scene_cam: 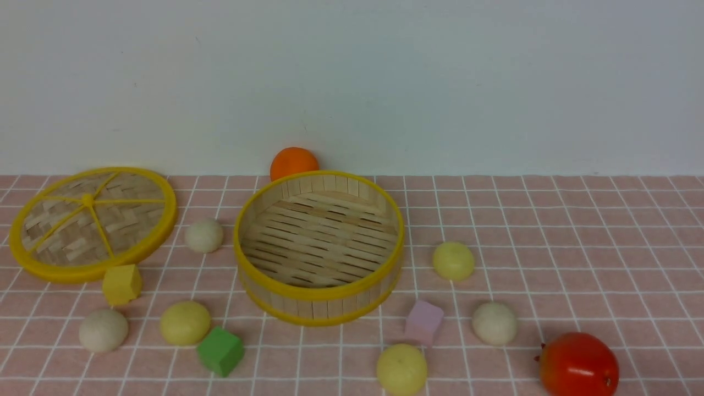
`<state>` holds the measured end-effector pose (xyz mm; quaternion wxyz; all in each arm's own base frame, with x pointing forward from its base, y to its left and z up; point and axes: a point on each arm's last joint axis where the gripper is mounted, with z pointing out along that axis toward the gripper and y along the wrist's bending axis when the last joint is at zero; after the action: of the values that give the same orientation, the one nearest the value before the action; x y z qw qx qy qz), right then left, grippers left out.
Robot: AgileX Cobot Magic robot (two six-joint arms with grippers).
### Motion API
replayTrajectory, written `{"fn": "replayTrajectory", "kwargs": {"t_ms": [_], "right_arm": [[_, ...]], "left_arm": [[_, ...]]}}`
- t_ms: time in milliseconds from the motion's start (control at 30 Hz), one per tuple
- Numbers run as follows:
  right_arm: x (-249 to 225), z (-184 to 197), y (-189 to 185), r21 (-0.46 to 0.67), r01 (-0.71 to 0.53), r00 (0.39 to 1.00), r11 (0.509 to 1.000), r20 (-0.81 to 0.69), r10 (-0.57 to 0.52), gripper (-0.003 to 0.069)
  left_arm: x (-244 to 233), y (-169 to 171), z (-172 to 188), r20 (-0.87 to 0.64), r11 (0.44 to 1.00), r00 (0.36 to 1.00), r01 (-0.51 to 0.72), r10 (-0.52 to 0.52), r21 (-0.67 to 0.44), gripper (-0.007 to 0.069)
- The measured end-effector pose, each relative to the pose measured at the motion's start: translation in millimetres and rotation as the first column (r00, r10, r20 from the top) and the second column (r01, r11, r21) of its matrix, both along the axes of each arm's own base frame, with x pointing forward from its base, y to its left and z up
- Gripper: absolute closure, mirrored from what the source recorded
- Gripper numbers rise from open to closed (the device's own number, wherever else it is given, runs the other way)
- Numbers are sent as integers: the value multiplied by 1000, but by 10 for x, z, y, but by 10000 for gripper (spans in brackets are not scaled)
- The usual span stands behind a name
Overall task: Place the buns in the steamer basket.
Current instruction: Use the left arm to grab a steamed stuffed bun
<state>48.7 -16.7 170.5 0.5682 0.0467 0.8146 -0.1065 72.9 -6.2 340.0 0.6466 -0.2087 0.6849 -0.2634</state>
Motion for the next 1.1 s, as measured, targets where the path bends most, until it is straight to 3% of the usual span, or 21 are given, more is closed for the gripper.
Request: {"fn": "replayTrajectory", "kwargs": {"t_ms": [167, 400, 633, 900, 967, 1100], "right_arm": [[0, 0, 0, 0, 0, 1000, 1000, 0, 0, 417], [0, 0, 0, 0, 0, 1000, 1000, 0, 0, 417], [0, 0, 0, 0, 0, 1000, 1000, 0, 0, 417], [0, 0, 0, 0, 0, 1000, 1000, 0, 0, 417], [0, 0, 0, 0, 0, 1000, 1000, 0, 0, 417], [0, 0, 0, 0, 0, 1000, 1000, 0, 0, 417]], "left_arm": [[386, 0, -235, -298, 985, 953, 2, 50, 172, 386], [851, -55, -482, -520, 981, 852, 46, 59, 187, 386], [1525, -108, -514, -735, 972, 669, 84, 107, 218, 386], [2352, -151, -979, -917, 924, 347, 249, 196, 291, 386], [2474, -162, -1108, -933, 916, 296, 280, 204, 289, 386], [2615, -147, -1201, -931, 896, 294, 317, 217, 310, 386]]}}
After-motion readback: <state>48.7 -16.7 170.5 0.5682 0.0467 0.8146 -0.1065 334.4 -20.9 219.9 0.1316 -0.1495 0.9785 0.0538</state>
